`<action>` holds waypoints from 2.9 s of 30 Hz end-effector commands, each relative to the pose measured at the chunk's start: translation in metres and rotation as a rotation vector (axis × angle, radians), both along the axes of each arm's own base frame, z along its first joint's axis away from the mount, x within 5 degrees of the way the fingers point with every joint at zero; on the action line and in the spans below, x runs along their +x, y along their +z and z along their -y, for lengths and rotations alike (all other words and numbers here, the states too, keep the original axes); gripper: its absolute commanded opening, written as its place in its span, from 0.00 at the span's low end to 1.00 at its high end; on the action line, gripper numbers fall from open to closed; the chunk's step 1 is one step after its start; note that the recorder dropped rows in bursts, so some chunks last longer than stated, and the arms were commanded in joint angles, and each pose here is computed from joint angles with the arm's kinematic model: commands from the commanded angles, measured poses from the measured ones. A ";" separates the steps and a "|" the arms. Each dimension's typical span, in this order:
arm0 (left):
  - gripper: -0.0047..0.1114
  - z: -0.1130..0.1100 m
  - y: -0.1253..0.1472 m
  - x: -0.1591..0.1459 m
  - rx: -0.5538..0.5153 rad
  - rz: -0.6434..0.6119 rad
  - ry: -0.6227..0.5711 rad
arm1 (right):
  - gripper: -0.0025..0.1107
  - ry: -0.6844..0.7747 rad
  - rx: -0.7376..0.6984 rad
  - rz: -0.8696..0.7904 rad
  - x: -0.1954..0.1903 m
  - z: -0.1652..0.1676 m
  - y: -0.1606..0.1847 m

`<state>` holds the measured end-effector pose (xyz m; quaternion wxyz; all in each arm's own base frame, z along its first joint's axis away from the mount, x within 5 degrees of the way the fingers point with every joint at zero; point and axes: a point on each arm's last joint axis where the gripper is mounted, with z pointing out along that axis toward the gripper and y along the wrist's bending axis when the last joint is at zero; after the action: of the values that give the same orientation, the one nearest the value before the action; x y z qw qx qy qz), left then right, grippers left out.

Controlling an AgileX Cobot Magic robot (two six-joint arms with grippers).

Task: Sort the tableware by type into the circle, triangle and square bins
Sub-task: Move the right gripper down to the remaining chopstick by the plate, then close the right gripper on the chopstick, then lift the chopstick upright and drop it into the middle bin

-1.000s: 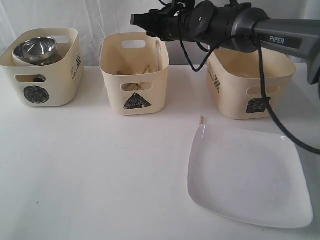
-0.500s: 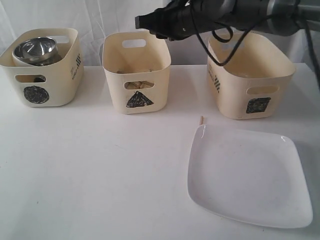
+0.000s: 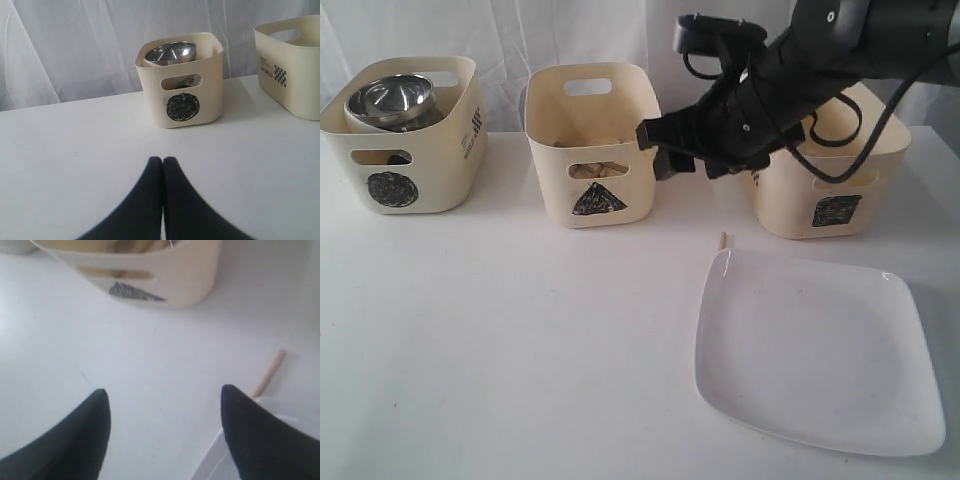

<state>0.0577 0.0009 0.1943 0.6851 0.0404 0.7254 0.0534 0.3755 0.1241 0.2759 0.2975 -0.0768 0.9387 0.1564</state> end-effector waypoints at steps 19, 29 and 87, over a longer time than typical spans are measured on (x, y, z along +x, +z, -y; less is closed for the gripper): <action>0.04 0.000 0.000 0.000 0.002 0.009 0.001 | 0.58 -0.389 0.094 -0.027 0.030 0.033 -0.064; 0.04 0.000 0.000 0.000 0.002 0.009 0.001 | 0.58 -0.333 -0.103 -0.157 0.074 0.030 -0.086; 0.04 0.000 0.000 0.000 0.002 0.009 0.001 | 0.02 -0.233 -0.197 -0.189 0.073 -0.008 -0.096</action>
<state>0.0577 0.0009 0.1943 0.6851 0.0404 0.7254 0.0534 0.4521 0.1245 0.1597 0.1899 0.0519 0.9801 0.0248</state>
